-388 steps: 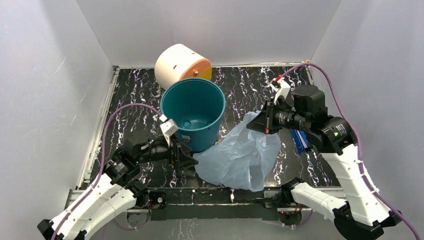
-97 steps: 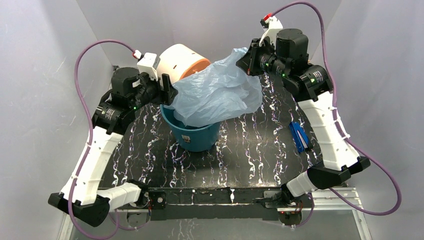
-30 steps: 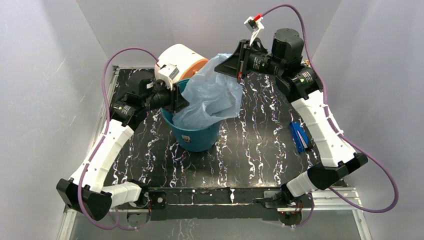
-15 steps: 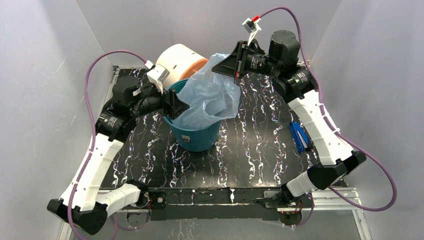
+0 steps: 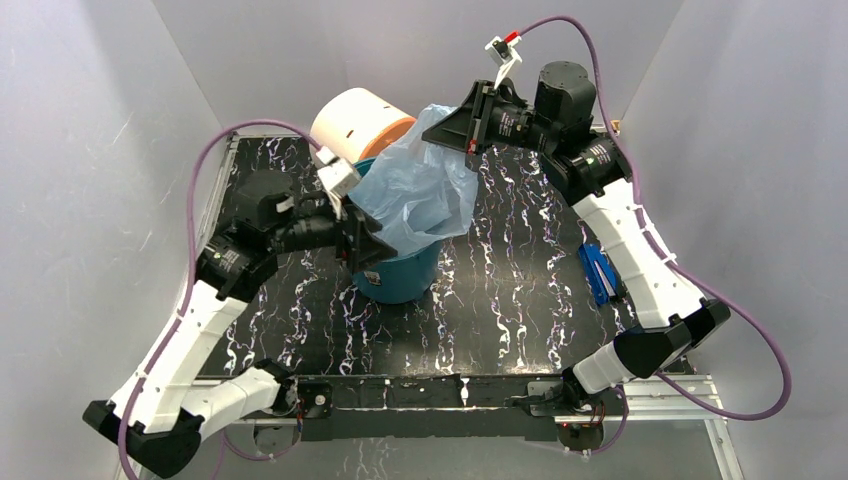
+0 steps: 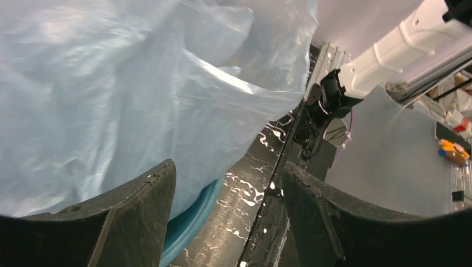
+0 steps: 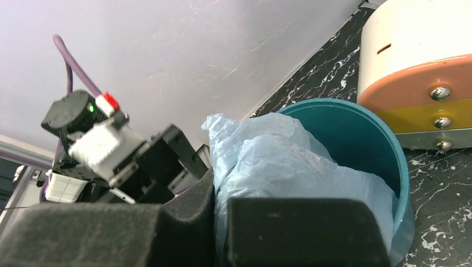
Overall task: Put the trash bags into the trash bin
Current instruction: Place the trash bag in the trash bin, then move the trash bin to the center of the board.
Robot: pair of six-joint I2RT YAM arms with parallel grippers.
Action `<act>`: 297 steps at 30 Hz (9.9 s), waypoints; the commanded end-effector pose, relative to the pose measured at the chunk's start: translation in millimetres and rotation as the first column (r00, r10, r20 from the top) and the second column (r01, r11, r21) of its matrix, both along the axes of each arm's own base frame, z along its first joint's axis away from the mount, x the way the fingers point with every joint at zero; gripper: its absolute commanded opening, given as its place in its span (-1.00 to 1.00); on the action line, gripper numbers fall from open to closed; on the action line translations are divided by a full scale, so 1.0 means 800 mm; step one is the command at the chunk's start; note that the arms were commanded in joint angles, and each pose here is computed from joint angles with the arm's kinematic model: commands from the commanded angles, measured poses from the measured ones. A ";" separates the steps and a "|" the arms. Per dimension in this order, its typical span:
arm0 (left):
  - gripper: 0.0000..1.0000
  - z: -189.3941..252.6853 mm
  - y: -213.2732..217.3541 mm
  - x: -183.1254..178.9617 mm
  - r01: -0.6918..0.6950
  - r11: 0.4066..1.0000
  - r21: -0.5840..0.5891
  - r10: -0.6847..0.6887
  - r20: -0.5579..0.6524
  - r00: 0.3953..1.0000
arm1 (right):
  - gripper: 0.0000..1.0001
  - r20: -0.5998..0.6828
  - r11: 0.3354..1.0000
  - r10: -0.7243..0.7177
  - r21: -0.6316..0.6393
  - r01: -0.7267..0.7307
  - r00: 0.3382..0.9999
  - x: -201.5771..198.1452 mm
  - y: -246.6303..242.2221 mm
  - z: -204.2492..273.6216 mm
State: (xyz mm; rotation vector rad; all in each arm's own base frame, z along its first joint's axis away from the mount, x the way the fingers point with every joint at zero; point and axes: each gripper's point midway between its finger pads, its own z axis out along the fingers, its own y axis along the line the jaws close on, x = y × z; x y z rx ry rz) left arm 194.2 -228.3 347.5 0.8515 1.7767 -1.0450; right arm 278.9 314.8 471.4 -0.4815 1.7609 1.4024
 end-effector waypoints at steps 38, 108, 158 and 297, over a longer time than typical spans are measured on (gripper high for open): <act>-1.00 -0.047 0.098 0.083 -0.734 0.653 0.184 0.693 0.244 0.678 | -0.90 -0.041 0.986 0.134 0.107 -0.129 0.990 0.005 0.034 0.000; 0.30 -0.041 0.012 0.091 -0.168 0.981 0.095 0.178 -0.108 0.978 | -0.99 0.259 0.972 0.225 0.013 -0.236 0.939 -0.084 0.063 0.043; 0.82 0.043 0.031 0.030 -0.182 0.983 -0.024 0.182 -0.017 0.983 | -1.00 0.053 0.929 -0.053 -0.364 0.069 0.997 0.048 0.090 -0.117; 0.74 0.005 -0.016 0.060 -0.262 0.965 0.014 0.262 -0.059 0.963 | -0.96 0.159 0.728 -0.406 -0.539 0.424 0.900 0.027 -0.063 -0.166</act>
